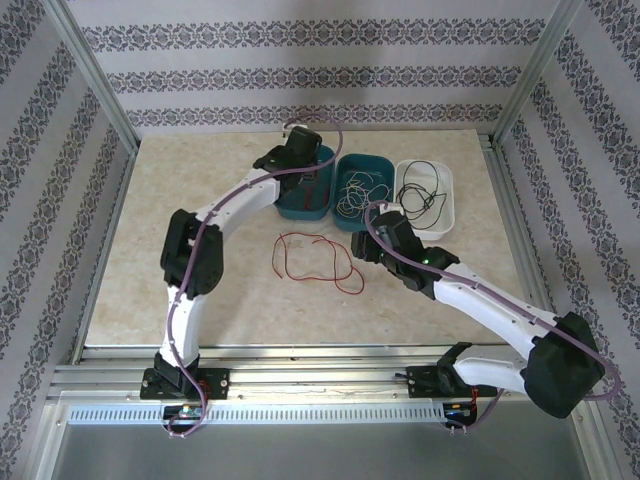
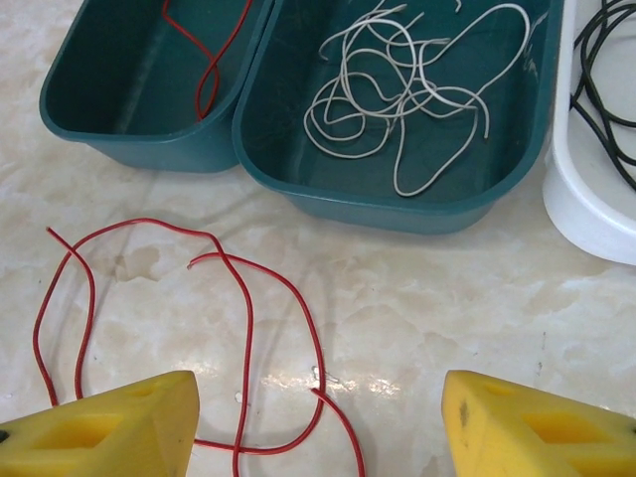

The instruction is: Untangle the cables

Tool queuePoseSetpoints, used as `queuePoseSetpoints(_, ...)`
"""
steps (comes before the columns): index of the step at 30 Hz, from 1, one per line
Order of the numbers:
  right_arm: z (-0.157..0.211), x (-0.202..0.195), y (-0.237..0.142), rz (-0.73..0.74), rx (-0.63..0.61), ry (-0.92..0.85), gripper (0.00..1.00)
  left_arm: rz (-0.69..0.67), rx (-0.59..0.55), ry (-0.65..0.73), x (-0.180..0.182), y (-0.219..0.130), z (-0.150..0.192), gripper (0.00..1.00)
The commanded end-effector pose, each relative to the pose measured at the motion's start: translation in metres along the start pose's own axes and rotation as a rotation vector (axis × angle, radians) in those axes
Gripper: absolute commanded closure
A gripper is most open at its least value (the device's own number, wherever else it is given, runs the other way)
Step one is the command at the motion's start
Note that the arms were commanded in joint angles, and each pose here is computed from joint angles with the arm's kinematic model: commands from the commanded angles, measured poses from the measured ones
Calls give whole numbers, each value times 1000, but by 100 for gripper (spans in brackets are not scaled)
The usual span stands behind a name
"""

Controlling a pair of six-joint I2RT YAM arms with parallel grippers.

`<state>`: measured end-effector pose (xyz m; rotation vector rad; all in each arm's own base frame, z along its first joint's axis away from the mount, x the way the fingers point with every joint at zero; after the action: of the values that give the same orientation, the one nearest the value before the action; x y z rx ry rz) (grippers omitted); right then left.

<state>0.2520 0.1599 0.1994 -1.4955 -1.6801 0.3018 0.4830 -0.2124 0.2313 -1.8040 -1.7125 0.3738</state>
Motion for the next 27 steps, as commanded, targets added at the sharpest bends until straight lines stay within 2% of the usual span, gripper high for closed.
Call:
queuePoseSetpoints(1, -3, 7, 0, -12, 14, -10, 35, 24, -92, -32, 6, -32, -7, 24)
queuePoseSetpoints(6, 6, 12, 7, 0, 59, -50, 42, 21, -104, -65, 22, -62, 21, 0)
queuePoseSetpoints(19, 54, 36, 49, 66, 302, -96, 46, 6, 24, -151, 54, -108, 143, 1)
queuePoseSetpoints(27, 56, 46, 80, 99, 380, -59, 52, -11, 39, -283, 65, -122, 185, 1)
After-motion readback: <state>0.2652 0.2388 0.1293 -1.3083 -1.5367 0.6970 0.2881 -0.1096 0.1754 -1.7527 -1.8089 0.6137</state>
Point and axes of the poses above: each hand's point on the last joint's axis, 136 mm out from that joint toward the fingers, its own y axis out along the fingers, its own x axis along the line the jaws close on, z = x × y, the point moved 7 cm from there along -y, back along the fingers, and after that the axes turned 14 degrees about y, right-handed, at the moved point
